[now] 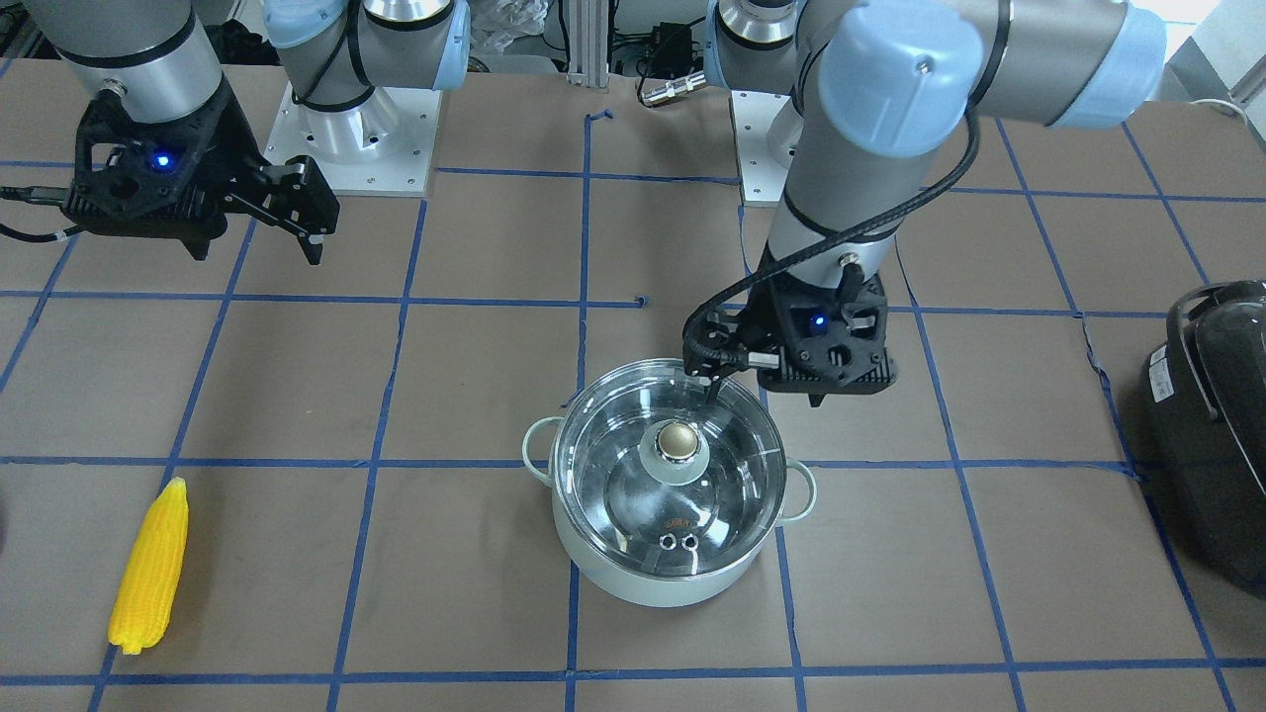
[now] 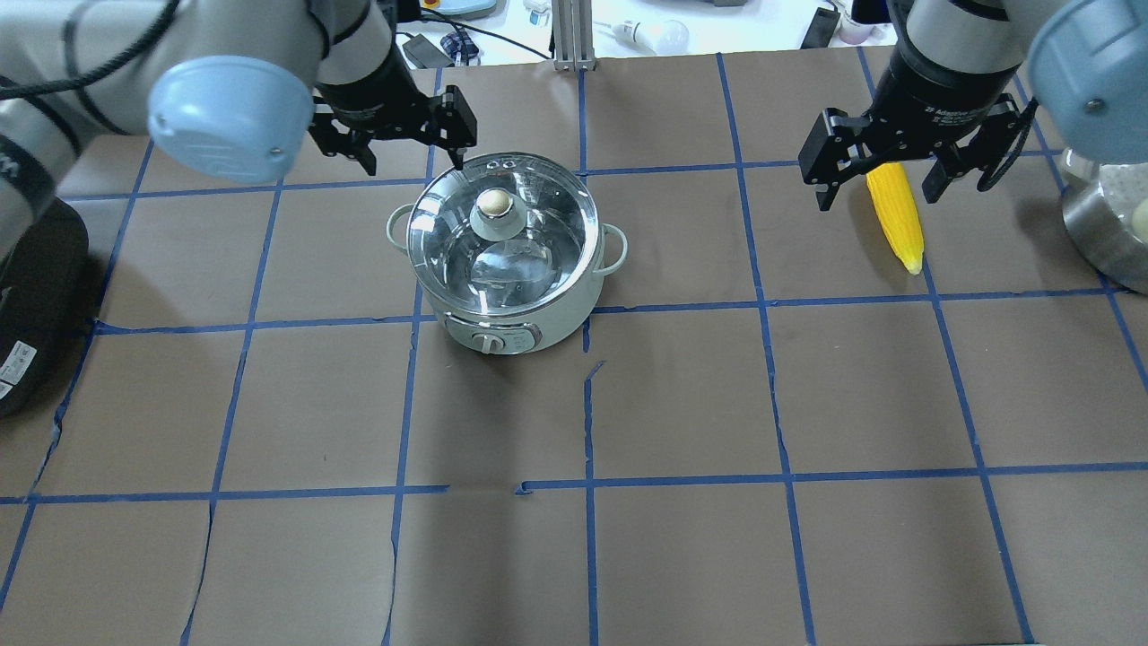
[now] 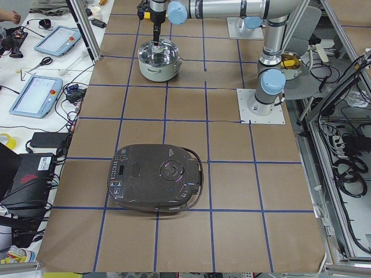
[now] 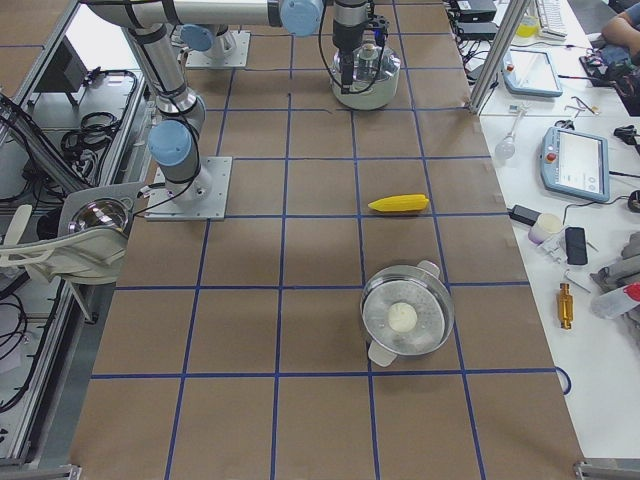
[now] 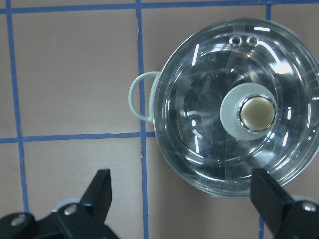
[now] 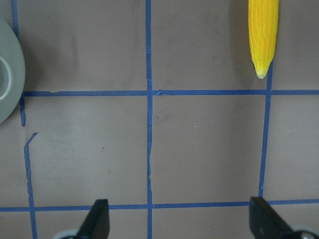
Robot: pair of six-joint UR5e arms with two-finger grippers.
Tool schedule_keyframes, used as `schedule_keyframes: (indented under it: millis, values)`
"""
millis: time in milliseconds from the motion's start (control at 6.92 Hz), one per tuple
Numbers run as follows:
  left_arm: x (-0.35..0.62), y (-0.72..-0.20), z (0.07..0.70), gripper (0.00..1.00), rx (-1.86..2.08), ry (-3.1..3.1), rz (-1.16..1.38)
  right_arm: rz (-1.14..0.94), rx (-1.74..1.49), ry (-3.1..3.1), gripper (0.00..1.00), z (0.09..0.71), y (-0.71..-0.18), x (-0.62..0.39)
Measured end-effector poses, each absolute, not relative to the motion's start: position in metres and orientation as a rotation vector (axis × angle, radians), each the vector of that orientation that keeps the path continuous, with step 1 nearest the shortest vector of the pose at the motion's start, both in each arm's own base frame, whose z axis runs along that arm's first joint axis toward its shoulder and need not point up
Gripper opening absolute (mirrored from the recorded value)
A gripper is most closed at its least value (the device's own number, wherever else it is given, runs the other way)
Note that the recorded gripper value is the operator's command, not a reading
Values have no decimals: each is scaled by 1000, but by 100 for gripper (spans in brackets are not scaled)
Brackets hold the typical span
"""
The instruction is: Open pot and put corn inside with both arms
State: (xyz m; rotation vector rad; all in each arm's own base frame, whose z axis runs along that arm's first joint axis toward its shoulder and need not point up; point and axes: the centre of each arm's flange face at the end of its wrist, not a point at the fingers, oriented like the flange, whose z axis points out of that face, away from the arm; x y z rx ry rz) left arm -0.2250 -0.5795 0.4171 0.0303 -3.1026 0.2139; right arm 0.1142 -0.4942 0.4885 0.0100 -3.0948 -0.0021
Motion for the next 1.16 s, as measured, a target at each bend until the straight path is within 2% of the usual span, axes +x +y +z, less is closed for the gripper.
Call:
schedule_keyframes:
  millis: [289, 722, 867, 1156]
  values:
    - [-256, -592, 379, 87, 57, -3093, 207, -4, 7, -3096, 100, 488, -494, 114]
    - [-269, -600, 348, 85, 99, -3097, 159, -5, 8, -3093, 100, 488, -495, 113]
    - [-270, -600, 344, 71, 104, -3098, 150, -2, 12, -3095, 100, 487, -495, 112]
    - [-271, -600, 342, 56, 102, -3098, 146, 13, 19, -3072, 100, 488, -500, 101]
